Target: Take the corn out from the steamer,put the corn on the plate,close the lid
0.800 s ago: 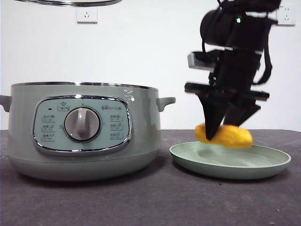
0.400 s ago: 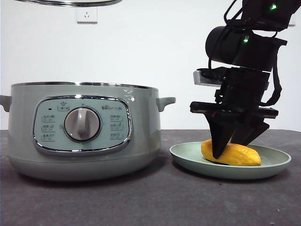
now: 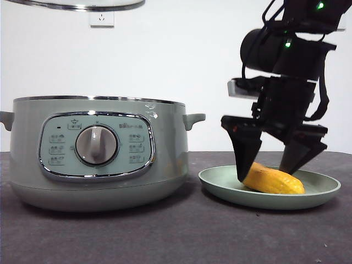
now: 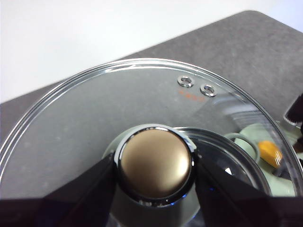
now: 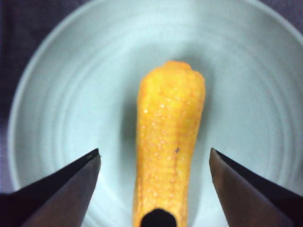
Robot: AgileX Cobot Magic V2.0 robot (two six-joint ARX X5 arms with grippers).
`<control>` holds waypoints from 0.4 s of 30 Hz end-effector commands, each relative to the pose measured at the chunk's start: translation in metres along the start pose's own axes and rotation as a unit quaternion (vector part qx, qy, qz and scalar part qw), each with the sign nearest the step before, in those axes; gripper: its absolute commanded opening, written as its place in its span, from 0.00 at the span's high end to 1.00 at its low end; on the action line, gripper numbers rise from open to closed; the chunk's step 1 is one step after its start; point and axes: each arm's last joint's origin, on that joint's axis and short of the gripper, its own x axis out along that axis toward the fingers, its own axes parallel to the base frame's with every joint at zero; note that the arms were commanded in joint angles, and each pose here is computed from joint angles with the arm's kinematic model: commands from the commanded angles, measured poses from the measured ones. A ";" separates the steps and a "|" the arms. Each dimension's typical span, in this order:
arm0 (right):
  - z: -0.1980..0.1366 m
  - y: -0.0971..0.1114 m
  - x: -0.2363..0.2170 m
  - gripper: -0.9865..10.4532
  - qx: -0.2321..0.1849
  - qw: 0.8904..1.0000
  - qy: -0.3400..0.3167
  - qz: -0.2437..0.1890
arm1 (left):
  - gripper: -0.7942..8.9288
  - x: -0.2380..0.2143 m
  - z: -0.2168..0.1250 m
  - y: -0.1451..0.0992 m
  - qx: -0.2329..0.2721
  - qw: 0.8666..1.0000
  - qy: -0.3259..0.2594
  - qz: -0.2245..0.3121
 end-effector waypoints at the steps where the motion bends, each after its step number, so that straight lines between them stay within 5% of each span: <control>1: 0.001 0.002 -0.017 0.58 0.005 1.000 -0.025 0.004 | 0.93 0.001 0.008 -0.001 0.000 0.999 -0.027 -0.018; 12: -0.006 -0.001 -0.110 0.58 0.010 0.987 -0.159 0.012 | 0.93 0.041 -0.025 -0.006 -0.028 0.999 0.014 -0.026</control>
